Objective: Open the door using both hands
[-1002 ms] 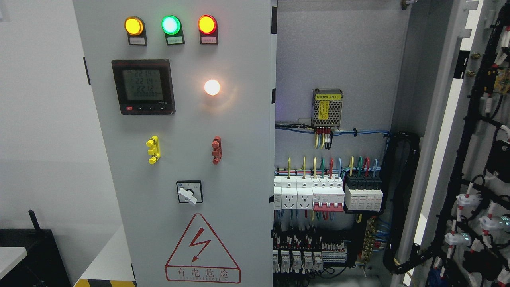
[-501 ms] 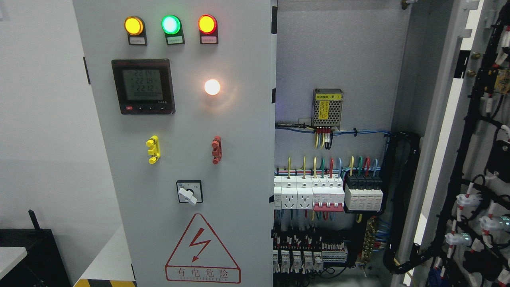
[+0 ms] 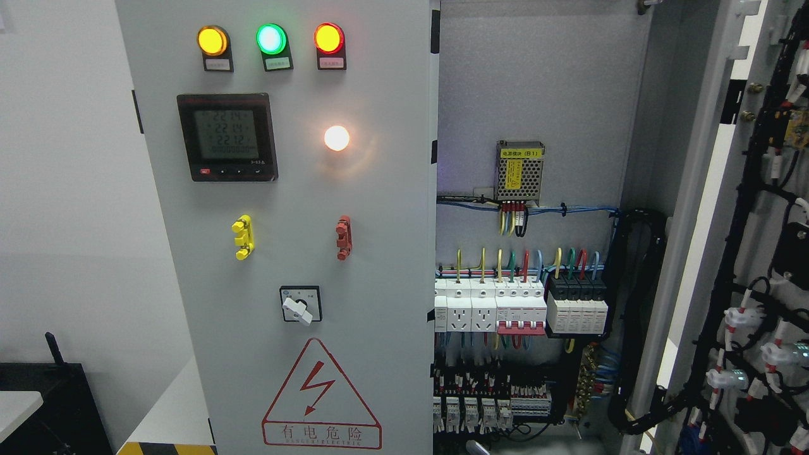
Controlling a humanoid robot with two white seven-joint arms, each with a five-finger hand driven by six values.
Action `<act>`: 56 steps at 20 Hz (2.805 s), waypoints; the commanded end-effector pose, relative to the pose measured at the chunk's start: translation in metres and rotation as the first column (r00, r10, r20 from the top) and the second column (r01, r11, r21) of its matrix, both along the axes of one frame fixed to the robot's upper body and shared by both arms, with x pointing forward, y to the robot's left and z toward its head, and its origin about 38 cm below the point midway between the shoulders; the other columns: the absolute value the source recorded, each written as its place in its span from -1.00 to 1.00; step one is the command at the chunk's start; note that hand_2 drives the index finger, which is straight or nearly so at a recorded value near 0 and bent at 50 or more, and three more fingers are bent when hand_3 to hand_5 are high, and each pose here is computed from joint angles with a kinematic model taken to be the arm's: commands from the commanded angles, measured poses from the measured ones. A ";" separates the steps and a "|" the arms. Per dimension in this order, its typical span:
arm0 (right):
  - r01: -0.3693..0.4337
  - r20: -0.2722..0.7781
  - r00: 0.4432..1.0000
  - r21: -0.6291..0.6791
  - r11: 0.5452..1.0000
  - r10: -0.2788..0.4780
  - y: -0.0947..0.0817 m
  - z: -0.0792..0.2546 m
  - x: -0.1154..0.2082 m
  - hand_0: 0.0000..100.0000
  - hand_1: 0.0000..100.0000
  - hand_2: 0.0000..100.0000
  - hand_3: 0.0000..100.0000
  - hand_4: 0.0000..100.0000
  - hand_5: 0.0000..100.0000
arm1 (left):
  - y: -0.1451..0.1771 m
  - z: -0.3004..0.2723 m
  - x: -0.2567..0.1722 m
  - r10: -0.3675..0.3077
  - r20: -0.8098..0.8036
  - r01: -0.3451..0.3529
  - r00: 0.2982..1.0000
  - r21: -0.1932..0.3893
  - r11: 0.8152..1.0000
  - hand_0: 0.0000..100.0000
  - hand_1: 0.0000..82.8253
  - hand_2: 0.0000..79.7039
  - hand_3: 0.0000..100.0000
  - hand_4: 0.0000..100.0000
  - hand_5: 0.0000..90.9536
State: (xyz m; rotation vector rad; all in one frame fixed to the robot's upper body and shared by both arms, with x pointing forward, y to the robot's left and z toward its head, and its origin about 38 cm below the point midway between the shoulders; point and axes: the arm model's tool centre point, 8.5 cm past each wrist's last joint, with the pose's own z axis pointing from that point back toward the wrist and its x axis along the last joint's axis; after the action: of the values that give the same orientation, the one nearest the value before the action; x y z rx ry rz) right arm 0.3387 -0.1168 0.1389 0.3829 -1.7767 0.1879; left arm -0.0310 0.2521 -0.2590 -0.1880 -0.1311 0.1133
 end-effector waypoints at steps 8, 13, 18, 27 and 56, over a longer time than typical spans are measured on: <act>0.035 0.023 0.999 -0.021 0.999 -0.035 -0.007 0.030 0.055 -0.23 -1.00 -1.00 -1.00 -1.00 -1.00 | -0.021 -0.001 0.000 -0.002 0.000 0.002 1.000 -0.032 0.999 -1.00 -1.00 -1.00 -1.00 -1.00 -1.00; 0.051 0.003 0.999 -0.031 0.998 -0.051 -0.012 0.025 0.069 -0.23 -1.00 -1.00 -1.00 -1.00 -1.00 | -0.022 -0.001 0.000 -0.002 0.000 0.002 1.000 -0.034 0.999 -1.00 -1.00 -1.00 -1.00 -1.00 -1.00; 0.048 -0.014 0.999 -0.043 0.998 -0.048 -0.011 0.022 0.080 -0.23 -1.00 -1.00 -1.00 -1.00 -1.00 | -0.021 -0.001 0.000 -0.002 0.000 0.002 1.000 -0.032 0.999 -1.00 -1.00 -1.00 -1.00 -1.00 -1.00; 0.010 -0.036 0.999 -0.080 0.997 -0.013 -0.010 0.018 0.100 -0.23 -1.00 -1.00 -1.00 -1.00 -1.00 | -0.022 -0.001 0.000 -0.002 0.000 0.002 1.000 -0.034 0.999 -1.00 -1.00 -1.00 -1.00 -1.00 -1.00; -0.060 -0.008 0.998 -0.067 0.996 0.060 -0.008 0.038 0.117 -0.23 -1.00 -1.00 -1.00 -1.00 -1.00 | -0.021 -0.001 0.000 -0.001 0.000 0.001 1.000 -0.032 0.999 -1.00 -1.00 -1.00 -1.00 -1.00 -1.00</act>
State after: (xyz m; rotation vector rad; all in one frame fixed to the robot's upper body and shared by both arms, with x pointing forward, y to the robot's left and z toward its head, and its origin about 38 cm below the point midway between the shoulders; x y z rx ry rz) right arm 0.4543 -0.1308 0.1778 0.3751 -1.7553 0.2835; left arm -0.0310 0.2520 -0.2590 -0.1883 -0.1310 0.1134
